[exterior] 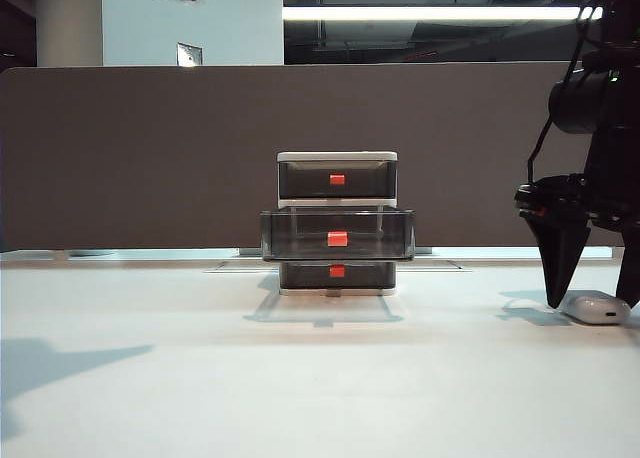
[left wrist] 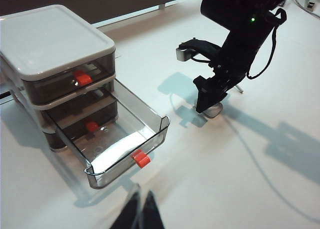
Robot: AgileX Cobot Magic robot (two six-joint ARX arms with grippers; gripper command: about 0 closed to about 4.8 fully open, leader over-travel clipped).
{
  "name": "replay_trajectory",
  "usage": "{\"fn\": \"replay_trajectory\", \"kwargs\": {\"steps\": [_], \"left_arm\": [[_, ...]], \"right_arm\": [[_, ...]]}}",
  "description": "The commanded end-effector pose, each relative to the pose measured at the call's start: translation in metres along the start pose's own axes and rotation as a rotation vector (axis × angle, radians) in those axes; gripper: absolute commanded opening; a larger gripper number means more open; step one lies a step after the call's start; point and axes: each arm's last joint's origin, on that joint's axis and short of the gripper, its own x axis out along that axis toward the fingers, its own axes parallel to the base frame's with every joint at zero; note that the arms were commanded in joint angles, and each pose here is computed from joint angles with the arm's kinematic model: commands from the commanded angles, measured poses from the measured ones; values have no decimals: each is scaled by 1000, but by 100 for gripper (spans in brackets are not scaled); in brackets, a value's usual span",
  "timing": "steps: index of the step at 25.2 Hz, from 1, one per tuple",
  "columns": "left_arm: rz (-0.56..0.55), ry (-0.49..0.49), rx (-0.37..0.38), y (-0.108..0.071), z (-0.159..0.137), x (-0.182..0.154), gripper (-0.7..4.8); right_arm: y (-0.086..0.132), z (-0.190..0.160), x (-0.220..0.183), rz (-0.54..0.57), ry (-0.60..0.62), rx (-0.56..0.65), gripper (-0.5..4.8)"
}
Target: Pick up the earphone case on the table, open the lid, insert the wireless earphone on the table into it, close the lid, put the earphone case into the second layer of the drawer, and finally close the drawer.
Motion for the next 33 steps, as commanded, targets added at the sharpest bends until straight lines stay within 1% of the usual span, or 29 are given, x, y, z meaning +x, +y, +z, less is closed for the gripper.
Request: {"fn": "replay_trajectory", "kwargs": {"steps": [1,2,4,10,11,12,14,26,32,33], "left_arm": [[-5,-23,0,-1,5,-1,-6],[-5,-23,0,-1,5,-1,-6],[-5,-23,0,-1,5,-1,-6],[-5,-23,-6,-1,5,-1,-6],[-5,-23,-22,-1,5,-1,-6],[-5,-23,-21,-1,5,-1,-6],[-5,-23,-21,-1,5,-1,-6],[-5,-23,-21,-1,5,-1,-6],[-5,-19,-21,0,4,-1,-6],[-5,-16,-22,0,4,0,-6]], "right_arm": [[0,-4,2,-1,43,6,328],[0,-5,2,-1,49,6,296],[0,-5,2,-1,54,7,261],[0,-5,2,-1,53,7,254],[0,-5,2,-1,50,7,210],[0,-5,2,-1,49,7,191],[0,-4,2,-1,47,6,170],[1,-3,-3,-1,13,2,167],[4,-5,-22,-2,-42,-6,162],[4,-6,-28,-2,-60,-8,151]]}}
